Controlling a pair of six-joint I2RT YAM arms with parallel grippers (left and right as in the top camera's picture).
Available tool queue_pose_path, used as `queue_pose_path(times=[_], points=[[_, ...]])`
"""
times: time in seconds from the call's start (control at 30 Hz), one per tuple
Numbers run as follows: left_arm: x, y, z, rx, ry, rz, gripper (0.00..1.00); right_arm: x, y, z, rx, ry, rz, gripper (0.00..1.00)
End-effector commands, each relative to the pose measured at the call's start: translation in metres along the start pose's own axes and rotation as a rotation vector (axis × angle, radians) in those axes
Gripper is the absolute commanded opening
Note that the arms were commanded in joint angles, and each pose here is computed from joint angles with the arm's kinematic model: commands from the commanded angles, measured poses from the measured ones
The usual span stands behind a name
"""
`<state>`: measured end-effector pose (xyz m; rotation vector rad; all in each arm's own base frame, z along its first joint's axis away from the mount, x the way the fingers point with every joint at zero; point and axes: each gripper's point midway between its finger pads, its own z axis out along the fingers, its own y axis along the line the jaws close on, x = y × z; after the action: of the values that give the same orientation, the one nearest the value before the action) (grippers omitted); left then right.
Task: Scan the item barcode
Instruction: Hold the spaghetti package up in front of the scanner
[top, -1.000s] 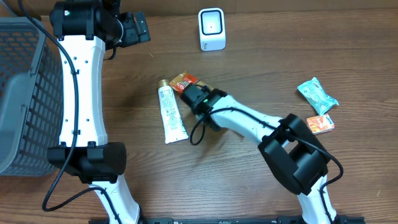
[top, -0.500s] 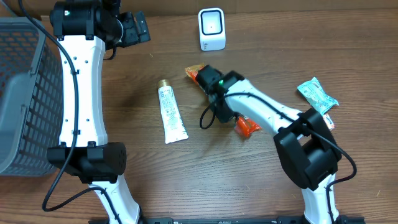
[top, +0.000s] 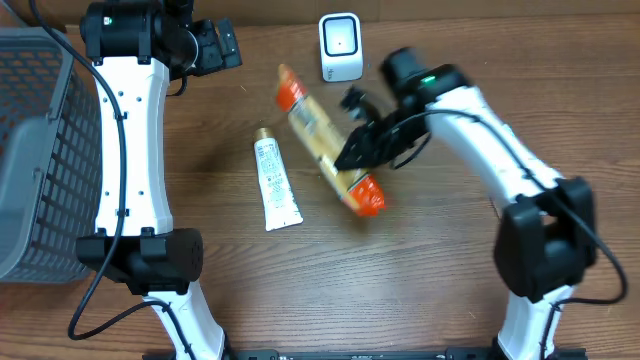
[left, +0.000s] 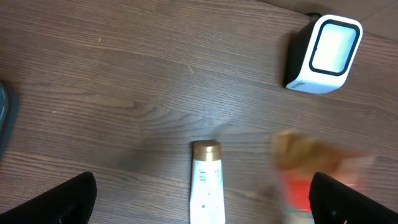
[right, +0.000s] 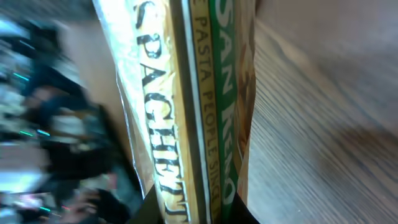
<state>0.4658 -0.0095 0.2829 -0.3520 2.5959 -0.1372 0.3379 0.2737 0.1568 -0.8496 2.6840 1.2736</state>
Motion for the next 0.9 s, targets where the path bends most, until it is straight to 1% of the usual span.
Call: queue_pose_path(times=[0.0, 0.13, 0.37, 0.53, 0.6, 0.67, 0.73, 0.87], points=[[-0.001, 0.0, 0.0, -0.004, -0.002, 0.013, 1.0, -0.027, 0.071, -0.061, -0.292, -0.188, -0.13, 0.04], [-0.001, 0.0, 0.0, -0.004, -0.003, 0.013, 1.0, -0.032, 0.073, -0.086, -0.387, -0.251, -0.114, 0.04], [-0.001, 0.0, 0.0, -0.004, -0.002, 0.013, 1.0, -0.037, 0.077, -0.113, -0.501, -0.32, -0.109, 0.04], [-0.001, 0.0, 0.0, -0.004, -0.003, 0.013, 1.0, -0.037, 0.072, -0.115, -0.482, -0.325, -0.099, 0.04], [-0.001, 0.0, 0.0, -0.004, -0.002, 0.013, 1.0, -0.038, 0.061, -0.11, -0.413, -0.308, -0.048, 0.04], [-0.001, 0.0, 0.0, -0.004, -0.002, 0.013, 1.0, -0.042, 0.04, -0.102, -0.276, -0.288, 0.061, 0.04], [-0.001, 0.0, 0.0, -0.004, -0.002, 0.013, 1.0, -0.047, 0.013, -0.098, -0.076, -0.286, 0.173, 0.04], [-0.001, 0.0, 0.0, -0.004, -0.003, 0.013, 1.0, -0.061, -0.025, -0.108, 0.309, -0.346, 0.267, 0.03]])
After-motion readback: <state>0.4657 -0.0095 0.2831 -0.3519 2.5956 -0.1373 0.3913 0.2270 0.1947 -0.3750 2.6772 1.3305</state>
